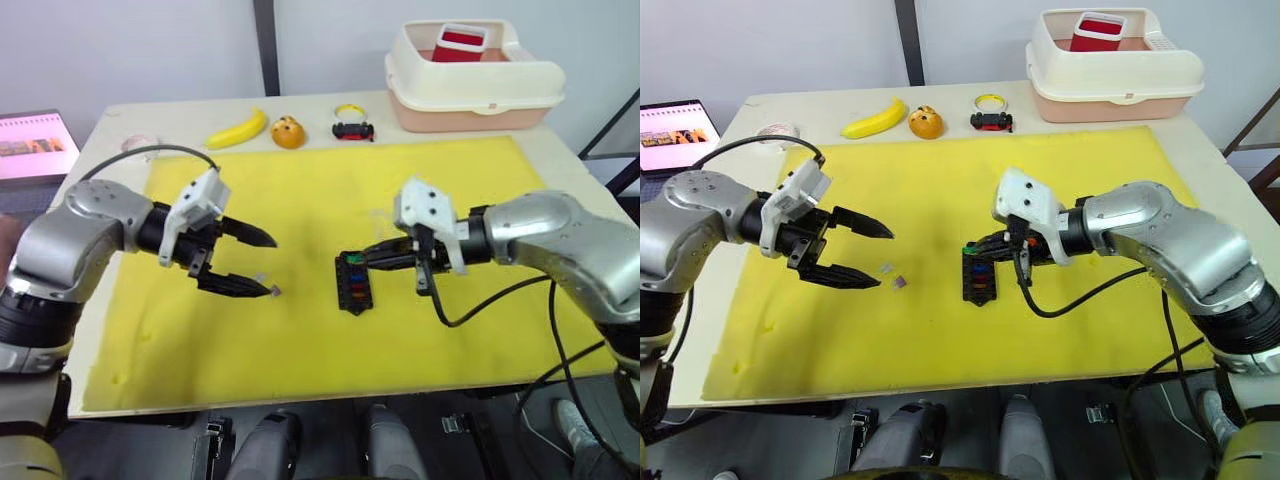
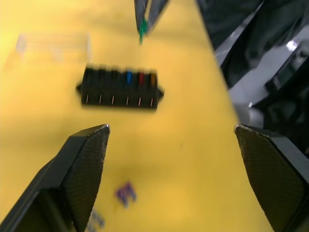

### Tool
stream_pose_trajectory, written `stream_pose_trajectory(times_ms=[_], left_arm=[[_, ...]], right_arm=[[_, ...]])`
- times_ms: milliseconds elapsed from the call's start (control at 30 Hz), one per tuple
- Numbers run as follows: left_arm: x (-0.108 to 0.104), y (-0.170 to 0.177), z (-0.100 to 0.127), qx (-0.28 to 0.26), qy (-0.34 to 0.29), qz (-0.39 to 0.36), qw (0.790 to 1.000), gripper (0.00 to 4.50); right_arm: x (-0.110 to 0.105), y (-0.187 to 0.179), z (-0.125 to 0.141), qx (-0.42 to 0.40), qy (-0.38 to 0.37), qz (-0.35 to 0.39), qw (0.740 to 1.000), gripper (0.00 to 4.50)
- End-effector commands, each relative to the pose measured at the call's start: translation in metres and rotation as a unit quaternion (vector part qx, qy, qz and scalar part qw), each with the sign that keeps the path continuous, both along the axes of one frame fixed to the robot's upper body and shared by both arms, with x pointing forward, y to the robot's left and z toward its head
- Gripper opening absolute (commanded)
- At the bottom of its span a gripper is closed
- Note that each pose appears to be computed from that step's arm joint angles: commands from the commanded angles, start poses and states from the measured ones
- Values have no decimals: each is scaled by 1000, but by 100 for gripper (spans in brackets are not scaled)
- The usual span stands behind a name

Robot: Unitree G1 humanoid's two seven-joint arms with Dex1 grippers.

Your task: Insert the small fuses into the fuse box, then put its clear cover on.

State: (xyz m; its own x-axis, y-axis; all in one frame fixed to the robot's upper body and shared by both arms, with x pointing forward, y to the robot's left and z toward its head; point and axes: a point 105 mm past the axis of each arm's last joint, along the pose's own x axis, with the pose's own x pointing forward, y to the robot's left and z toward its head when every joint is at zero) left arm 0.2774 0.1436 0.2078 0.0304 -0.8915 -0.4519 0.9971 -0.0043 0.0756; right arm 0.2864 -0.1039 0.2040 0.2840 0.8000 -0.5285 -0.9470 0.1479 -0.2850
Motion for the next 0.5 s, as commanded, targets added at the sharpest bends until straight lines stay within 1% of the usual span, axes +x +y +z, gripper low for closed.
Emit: stream_pose_trajectory(times_ms=[33, 100, 267, 367, 500], left_arm=[[1, 4, -2, 17, -39, 5, 999, 445], [1, 7, -7, 23, -46, 9, 999, 445], [7, 4, -12, 16, -67, 22, 997, 445], [8, -16, -14, -4, -73, 12, 997, 445], [10, -41, -27, -25, -70, 3, 997, 445]], right_arm=[[7, -5, 1, -18, -40, 25, 999, 0], [10, -7, -2, -25, -44, 29, 998, 0], [14, -7, -5, -22, -41, 40, 998, 0], [19, -5, -6, -19, -38, 42, 998, 0], [24, -1, -10, -19, -36, 47, 998, 0]])
